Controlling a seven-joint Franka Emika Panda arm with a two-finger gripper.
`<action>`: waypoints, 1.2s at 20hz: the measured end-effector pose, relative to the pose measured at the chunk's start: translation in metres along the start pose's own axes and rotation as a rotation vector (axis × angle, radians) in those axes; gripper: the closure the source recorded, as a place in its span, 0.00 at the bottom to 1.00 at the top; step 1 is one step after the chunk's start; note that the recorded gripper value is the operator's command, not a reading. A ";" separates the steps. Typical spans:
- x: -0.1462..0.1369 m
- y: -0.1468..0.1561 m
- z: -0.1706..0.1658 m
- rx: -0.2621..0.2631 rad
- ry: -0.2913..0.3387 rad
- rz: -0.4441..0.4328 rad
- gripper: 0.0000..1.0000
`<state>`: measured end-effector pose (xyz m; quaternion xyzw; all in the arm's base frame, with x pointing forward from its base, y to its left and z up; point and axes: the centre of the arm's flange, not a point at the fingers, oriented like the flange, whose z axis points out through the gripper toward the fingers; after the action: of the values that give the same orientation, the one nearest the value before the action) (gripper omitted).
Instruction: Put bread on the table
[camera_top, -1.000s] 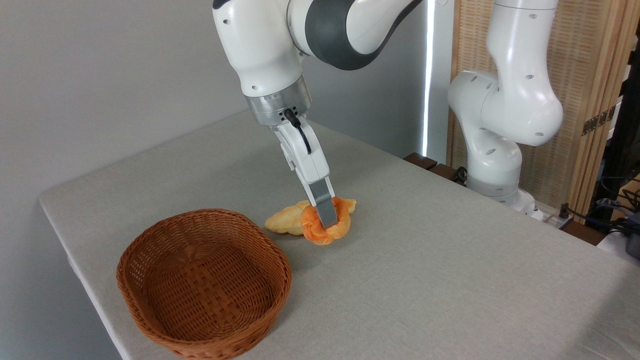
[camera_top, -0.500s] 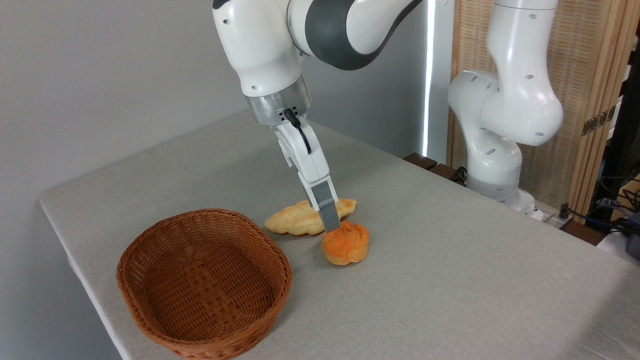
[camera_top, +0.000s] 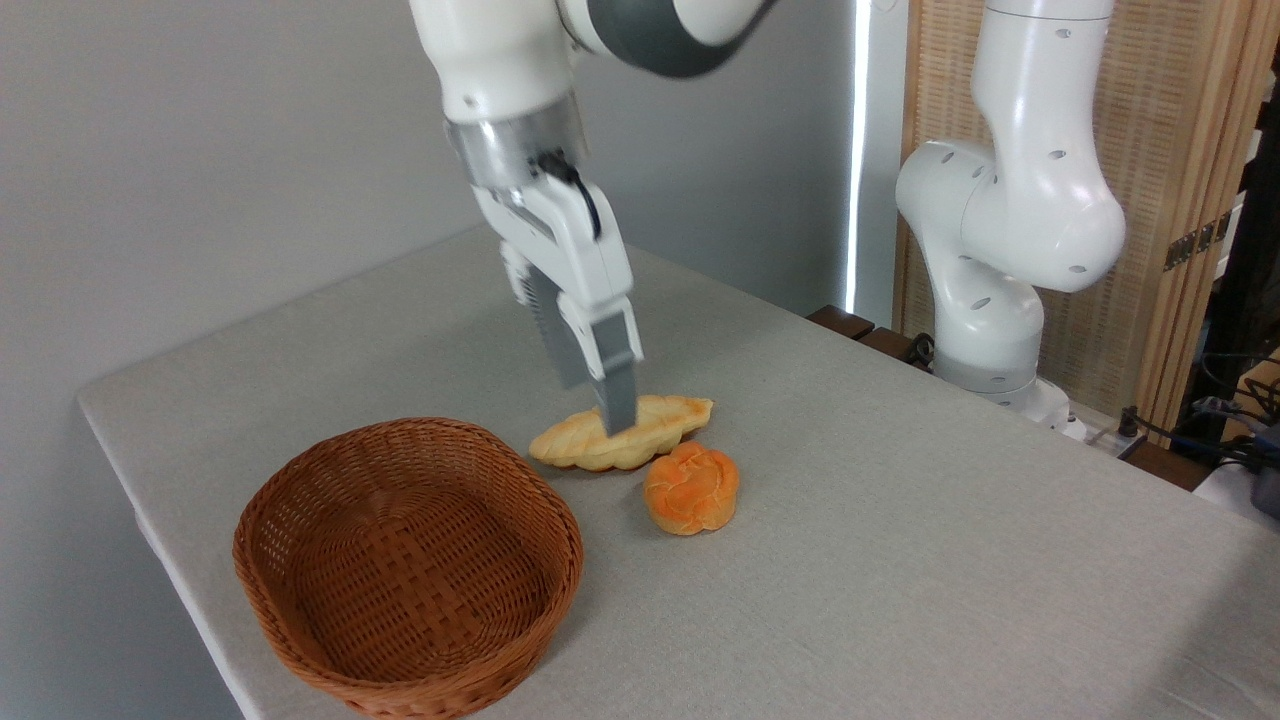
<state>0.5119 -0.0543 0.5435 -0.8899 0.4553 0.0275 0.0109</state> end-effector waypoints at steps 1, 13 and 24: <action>0.005 -0.003 -0.009 0.013 0.016 -0.022 0.00; 0.045 -0.019 -0.057 0.029 0.142 -0.239 0.00; 0.046 -0.021 -0.050 0.014 0.123 -0.232 0.00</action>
<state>0.5575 -0.0819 0.5905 -0.9365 0.3491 -0.0318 -0.0075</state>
